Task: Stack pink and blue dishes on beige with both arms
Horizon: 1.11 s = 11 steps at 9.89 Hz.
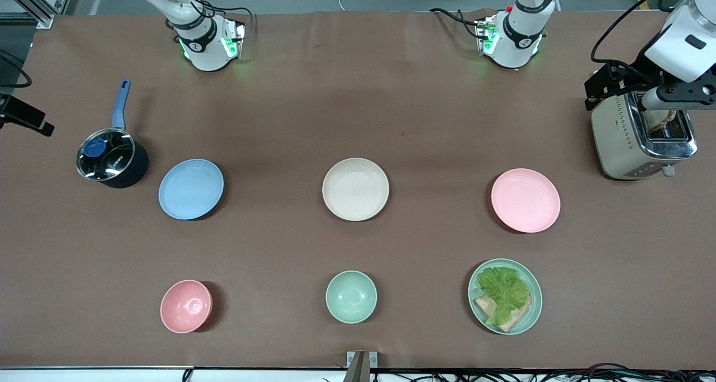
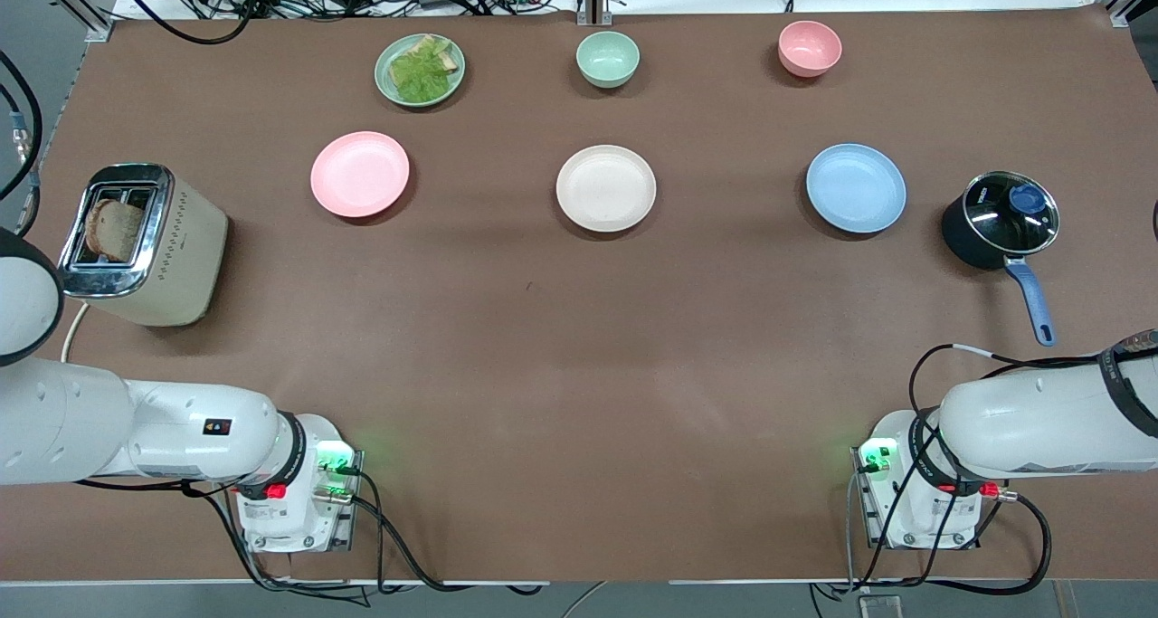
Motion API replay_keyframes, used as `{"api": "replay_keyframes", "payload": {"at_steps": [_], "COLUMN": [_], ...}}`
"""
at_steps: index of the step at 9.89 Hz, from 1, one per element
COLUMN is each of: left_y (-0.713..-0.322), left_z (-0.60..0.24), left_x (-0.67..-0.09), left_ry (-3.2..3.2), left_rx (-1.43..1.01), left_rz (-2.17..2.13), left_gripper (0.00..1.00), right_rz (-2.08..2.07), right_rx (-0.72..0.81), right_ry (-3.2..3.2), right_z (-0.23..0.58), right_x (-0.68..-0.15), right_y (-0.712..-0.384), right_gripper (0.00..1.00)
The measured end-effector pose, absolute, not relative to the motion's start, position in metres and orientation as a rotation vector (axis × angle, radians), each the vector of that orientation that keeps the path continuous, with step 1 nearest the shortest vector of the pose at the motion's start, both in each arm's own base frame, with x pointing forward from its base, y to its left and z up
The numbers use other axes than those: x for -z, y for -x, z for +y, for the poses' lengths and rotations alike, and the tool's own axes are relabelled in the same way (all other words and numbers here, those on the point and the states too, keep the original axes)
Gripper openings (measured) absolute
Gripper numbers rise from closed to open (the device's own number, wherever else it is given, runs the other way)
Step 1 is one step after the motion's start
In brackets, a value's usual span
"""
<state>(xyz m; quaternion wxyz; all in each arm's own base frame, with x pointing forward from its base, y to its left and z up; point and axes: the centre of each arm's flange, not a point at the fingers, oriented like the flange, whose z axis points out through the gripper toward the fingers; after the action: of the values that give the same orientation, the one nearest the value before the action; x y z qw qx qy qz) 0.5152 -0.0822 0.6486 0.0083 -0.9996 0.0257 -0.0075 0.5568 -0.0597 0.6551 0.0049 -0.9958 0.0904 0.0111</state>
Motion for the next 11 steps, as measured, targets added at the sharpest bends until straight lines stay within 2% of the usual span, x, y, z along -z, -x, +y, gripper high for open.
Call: {"api": "replay_keyframes", "payload": {"at_steps": [4,6,9,11], "left_y": [-0.523,-0.541,-0.591,-0.615], "left_z": [-0.071,-0.034,0.014,0.023], "left_x": [-0.649,-0.624,-0.524,-0.433], "left_ry": [3.125,3.126,3.169,3.185], "left_rx": [0.025,-0.049,-0.11,-0.118], "left_rz": [0.094,0.104,0.17,0.257], "left_gripper": [1.0,1.0,1.0,1.0], "right_rz": [0.284,0.285,0.27,0.223], "right_rx": [-0.035,-0.038,-0.064,-0.127], "right_ry": [3.119,3.119,3.118,3.063], "right_z": [-0.06,-0.06,-0.06,-0.058], "right_x": [-0.655,-0.655,-0.652,-0.615], "right_y": [-0.557,-0.557,-0.555,-0.564], "right_gripper": [1.0,1.0,1.0,1.0]}}
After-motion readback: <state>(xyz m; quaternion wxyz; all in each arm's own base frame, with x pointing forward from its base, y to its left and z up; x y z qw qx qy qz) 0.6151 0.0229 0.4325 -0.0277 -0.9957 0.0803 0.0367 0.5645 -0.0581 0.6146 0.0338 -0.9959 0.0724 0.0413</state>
